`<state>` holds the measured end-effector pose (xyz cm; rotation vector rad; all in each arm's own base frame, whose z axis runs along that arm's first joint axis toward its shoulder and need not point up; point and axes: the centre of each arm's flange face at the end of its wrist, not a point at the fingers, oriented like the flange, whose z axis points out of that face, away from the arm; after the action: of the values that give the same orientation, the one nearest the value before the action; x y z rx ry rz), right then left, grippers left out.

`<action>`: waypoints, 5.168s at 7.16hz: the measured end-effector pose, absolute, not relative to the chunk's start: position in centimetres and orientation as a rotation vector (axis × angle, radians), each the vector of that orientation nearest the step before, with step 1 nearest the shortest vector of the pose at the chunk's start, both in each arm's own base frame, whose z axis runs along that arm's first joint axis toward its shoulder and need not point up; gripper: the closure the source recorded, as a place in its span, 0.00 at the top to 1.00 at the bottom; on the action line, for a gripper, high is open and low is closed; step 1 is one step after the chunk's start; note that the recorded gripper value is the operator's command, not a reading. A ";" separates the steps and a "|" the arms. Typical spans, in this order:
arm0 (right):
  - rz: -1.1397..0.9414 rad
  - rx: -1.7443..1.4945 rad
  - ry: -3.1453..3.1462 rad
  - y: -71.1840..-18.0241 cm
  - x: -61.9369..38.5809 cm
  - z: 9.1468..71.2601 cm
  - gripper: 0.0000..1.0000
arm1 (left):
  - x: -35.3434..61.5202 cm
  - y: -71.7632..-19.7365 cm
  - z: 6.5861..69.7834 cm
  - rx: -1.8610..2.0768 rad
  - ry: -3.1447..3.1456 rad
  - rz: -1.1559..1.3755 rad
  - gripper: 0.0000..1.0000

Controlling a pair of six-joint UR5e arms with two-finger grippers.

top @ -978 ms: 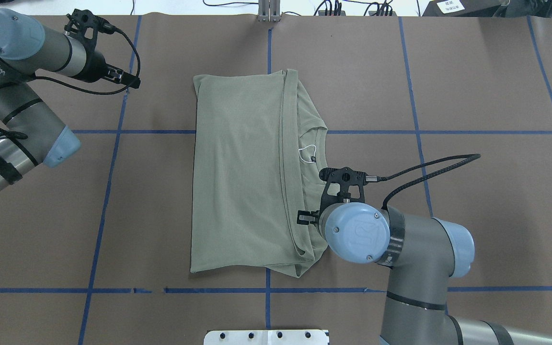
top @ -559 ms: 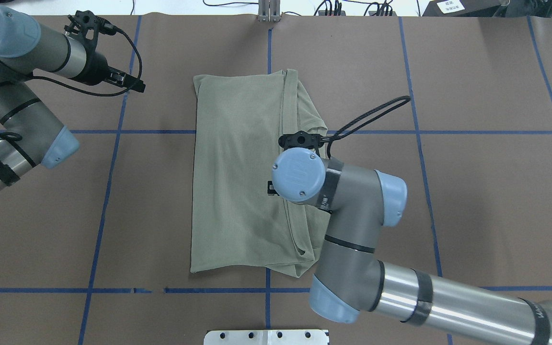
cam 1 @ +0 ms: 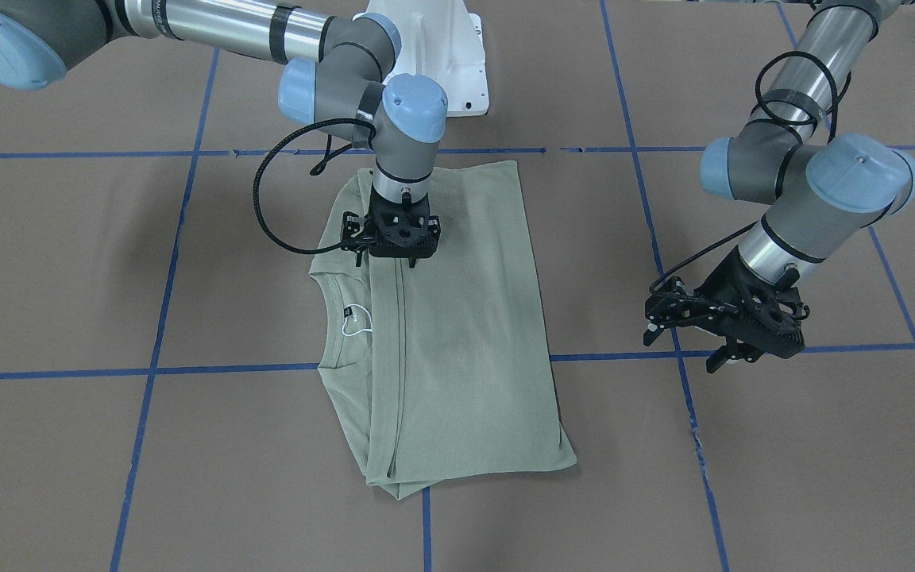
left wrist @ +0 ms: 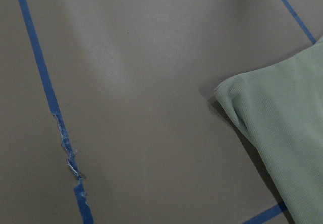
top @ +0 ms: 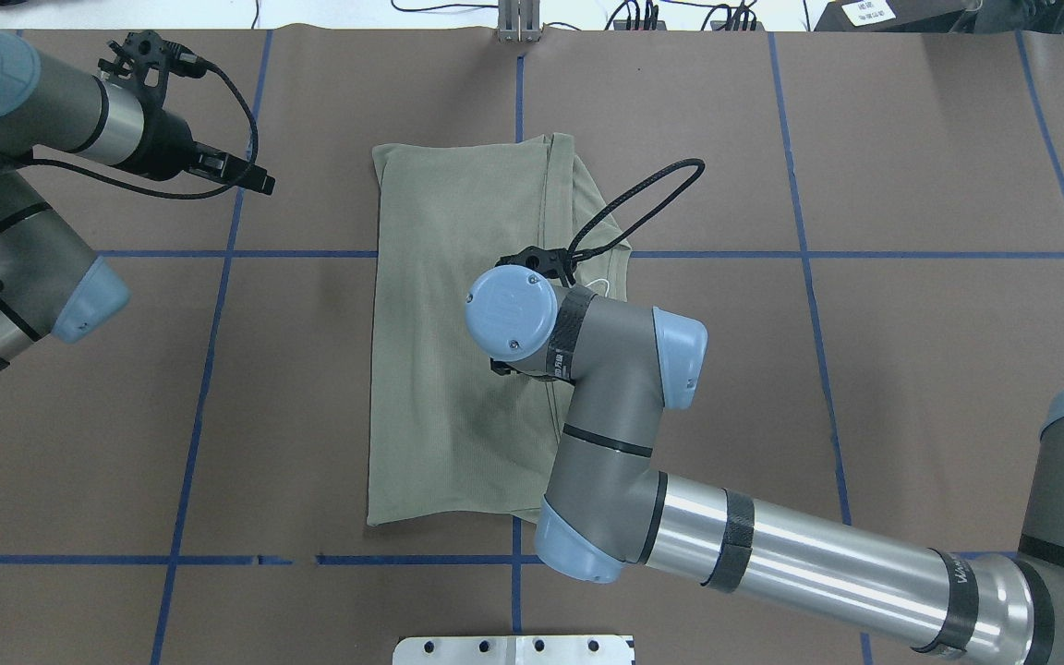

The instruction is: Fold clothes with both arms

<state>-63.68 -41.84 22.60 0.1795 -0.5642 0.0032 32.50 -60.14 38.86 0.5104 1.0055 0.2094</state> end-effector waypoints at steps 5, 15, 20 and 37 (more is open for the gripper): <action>-0.007 0.165 -0.560 -41.6 -63.6 22.5 0.42 | 32.5 -60.2 39.0 0.506 1.005 0.192 1.00; -0.053 0.164 -0.518 -41.0 -62.4 21.4 0.47 | 32.7 -60.2 39.4 0.500 1.000 0.194 1.00; -0.062 0.162 -0.510 -40.3 -63.0 21.8 0.47 | 32.8 -60.2 39.4 0.500 1.000 0.196 1.00; -0.048 0.178 -0.549 -38.4 -56.0 24.9 1.00 | 33.1 -60.0 39.7 0.494 0.997 0.202 1.00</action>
<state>-55.99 -38.37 24.86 0.1782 -0.5495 -0.0480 33.09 -60.01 39.72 0.4943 0.9974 0.2022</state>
